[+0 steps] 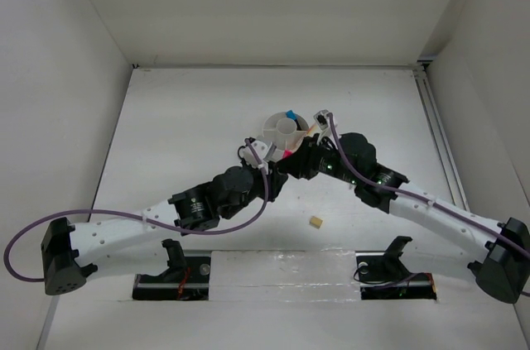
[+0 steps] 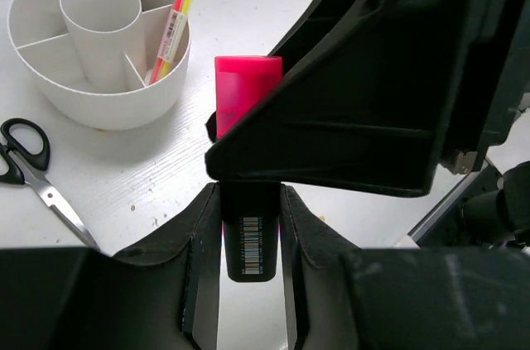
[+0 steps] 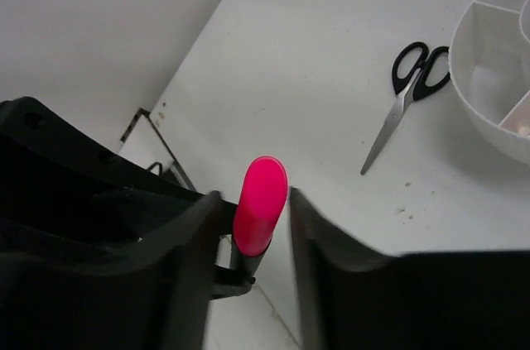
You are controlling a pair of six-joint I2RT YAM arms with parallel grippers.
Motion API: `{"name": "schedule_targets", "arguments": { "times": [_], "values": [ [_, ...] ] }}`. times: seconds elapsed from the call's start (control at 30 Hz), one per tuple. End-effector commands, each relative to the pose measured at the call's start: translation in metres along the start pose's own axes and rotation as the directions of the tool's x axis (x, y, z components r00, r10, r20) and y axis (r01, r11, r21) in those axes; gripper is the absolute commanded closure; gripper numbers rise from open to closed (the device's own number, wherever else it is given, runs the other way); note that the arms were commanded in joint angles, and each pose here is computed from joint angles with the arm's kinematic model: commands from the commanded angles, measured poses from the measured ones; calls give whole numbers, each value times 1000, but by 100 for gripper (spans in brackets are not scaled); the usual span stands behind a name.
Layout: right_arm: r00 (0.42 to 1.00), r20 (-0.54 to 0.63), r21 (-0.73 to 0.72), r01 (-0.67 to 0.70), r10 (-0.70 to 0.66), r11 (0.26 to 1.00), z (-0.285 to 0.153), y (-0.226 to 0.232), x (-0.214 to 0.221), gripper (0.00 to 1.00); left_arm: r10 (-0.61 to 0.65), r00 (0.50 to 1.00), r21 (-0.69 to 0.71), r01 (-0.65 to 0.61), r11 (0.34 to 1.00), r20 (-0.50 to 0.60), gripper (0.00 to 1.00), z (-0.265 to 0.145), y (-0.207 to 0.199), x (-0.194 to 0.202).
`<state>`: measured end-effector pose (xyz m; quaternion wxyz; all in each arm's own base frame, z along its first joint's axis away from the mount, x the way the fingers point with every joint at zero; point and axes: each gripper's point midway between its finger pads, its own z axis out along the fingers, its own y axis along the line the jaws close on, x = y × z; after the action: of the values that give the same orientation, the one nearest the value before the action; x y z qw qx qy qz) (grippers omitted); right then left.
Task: Sort the stationery into containers
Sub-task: Place the pen in the storage box.
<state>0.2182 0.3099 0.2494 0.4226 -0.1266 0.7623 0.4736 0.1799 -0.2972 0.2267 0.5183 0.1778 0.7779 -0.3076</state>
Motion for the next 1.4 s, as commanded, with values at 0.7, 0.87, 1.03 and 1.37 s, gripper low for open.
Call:
{"name": "schedule_targets", "arguments": {
  "times": [0.7, 0.87, 1.03, 1.37],
  "values": [
    [803, 214, 150, 535, -556, 831, 40, -86, -181, 100, -99, 986, -154, 78, 985, -133, 0, -56, 26, -10],
    [809, 201, 99, 544, -552, 833, 62, -119, -189, 100, -138, 989, -231, 122, 965, -53, 0, -89, 53, -24],
    [827, 154, 52, 540, -541, 840, 79, -146, -173, 100, -160, 987, -105, 162, 981, 27, 0, -101, 42, -41],
    [837, 104, 63, 534, -538, 843, 95, -176, -152, 100, -113, 992, -114, 107, 988, -46, 0, -84, 36, -26]
  ]
}}
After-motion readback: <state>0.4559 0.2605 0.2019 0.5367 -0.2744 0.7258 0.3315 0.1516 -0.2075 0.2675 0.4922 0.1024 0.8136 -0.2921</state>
